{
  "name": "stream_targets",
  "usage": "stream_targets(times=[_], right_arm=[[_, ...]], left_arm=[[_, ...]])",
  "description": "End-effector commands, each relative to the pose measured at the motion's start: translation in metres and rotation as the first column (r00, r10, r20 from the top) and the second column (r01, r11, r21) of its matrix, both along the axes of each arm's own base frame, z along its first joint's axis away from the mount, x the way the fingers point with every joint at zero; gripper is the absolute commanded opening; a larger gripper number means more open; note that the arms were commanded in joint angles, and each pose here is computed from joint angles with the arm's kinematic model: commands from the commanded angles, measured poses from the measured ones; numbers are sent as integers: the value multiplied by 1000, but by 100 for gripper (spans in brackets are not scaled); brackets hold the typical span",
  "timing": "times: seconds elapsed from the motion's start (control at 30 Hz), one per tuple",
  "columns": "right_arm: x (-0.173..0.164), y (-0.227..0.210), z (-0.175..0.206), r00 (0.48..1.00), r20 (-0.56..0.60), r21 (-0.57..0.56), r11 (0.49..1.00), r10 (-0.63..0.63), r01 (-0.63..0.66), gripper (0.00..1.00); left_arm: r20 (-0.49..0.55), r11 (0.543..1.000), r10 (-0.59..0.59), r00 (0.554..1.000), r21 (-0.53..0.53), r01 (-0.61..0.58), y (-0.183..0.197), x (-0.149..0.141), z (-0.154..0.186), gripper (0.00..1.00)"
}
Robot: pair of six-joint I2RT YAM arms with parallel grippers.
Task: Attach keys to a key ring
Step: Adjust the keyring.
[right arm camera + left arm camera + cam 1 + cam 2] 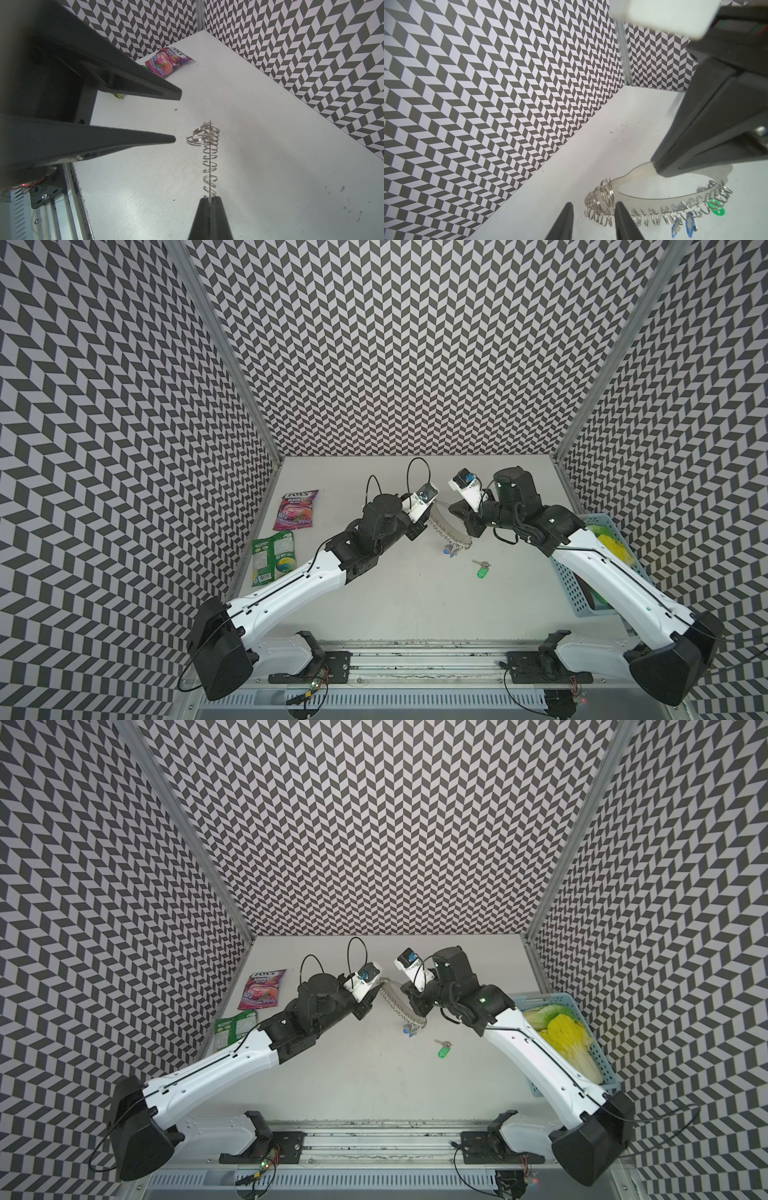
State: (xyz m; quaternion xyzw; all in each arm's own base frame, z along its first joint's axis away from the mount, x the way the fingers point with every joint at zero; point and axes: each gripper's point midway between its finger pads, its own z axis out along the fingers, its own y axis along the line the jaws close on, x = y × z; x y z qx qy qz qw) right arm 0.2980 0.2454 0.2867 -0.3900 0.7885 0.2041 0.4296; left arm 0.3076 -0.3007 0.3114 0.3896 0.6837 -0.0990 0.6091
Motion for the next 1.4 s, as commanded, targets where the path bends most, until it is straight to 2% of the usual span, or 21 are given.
stream_targets(times=[0.0, 0.3, 0.63, 0.8, 1.0, 1.37], right_arm=[[6, 4, 33, 993, 122, 50, 999, -2, -4, 0], [4, 5, 36, 992, 129, 50, 999, 6, -13, 0], [0, 7, 42, 990, 137, 59, 998, 19, -27, 0], [-2, 7, 43, 990, 136, 58, 998, 23, -31, 0], [-4, 7, 41, 991, 133, 56, 998, 25, -33, 0], [-4, 8, 38, 991, 126, 51, 998, 32, -39, 0]], left_arm=[[-1, 999, -44, 999, -27, 43, -11, -6, 10, 36], [-43, 998, -58, 997, -1, 58, -17, -11, -8, 37], [-51, 996, 64, 997, 67, -61, -9, 9, -30, 37], [-42, 997, 59, 997, 50, -57, -10, 9, -27, 35], [-30, 998, 66, 997, 26, -65, -9, 9, -20, 27], [-11, 996, 85, 996, -8, -85, -2, 8, -6, 29]])
